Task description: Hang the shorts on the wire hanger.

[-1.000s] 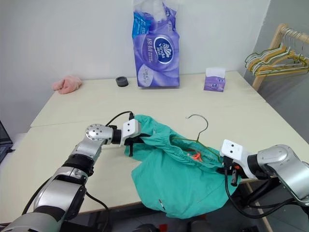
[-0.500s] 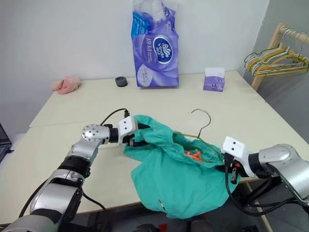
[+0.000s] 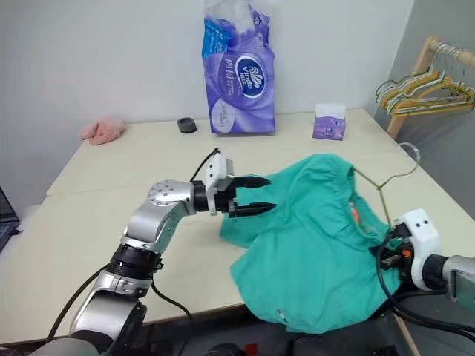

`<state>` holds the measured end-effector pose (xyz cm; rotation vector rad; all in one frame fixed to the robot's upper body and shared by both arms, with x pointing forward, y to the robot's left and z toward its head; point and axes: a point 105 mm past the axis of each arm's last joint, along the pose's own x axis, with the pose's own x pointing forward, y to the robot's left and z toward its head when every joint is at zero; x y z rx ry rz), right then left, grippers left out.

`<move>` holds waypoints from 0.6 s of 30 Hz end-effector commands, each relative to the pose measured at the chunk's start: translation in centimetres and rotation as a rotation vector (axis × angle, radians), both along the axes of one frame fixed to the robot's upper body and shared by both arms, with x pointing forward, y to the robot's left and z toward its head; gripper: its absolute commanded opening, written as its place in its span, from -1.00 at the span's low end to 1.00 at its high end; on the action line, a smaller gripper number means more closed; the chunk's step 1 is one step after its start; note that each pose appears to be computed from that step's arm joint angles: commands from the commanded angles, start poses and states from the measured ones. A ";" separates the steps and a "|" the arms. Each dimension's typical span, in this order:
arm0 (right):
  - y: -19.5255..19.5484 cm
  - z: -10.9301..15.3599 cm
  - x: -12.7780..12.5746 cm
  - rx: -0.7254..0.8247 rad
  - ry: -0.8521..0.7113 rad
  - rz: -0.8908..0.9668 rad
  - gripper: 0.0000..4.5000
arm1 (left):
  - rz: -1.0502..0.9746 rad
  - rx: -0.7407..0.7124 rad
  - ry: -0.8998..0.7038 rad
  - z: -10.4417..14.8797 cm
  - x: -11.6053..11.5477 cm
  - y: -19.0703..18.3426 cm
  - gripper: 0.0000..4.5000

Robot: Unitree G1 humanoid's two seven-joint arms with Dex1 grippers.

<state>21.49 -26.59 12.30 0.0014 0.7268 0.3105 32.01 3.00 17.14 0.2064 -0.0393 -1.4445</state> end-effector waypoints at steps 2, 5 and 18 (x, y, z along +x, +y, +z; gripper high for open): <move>-3.0 2.2 -0.9 -0.033 -0.031 -0.150 -1.00 | -0.190 -0.050 -0.035 3.6 -2.6 -3.1 0.47; -5.6 4.6 -0.4 -0.065 -0.102 -0.266 -1.00 | -0.268 -0.077 -0.071 4.6 -3.4 -5.2 0.47; -15.9 14.1 1.0 -0.062 -0.219 -0.766 -1.00 | -0.331 -0.191 -0.097 7.9 -5.2 -9.5 0.47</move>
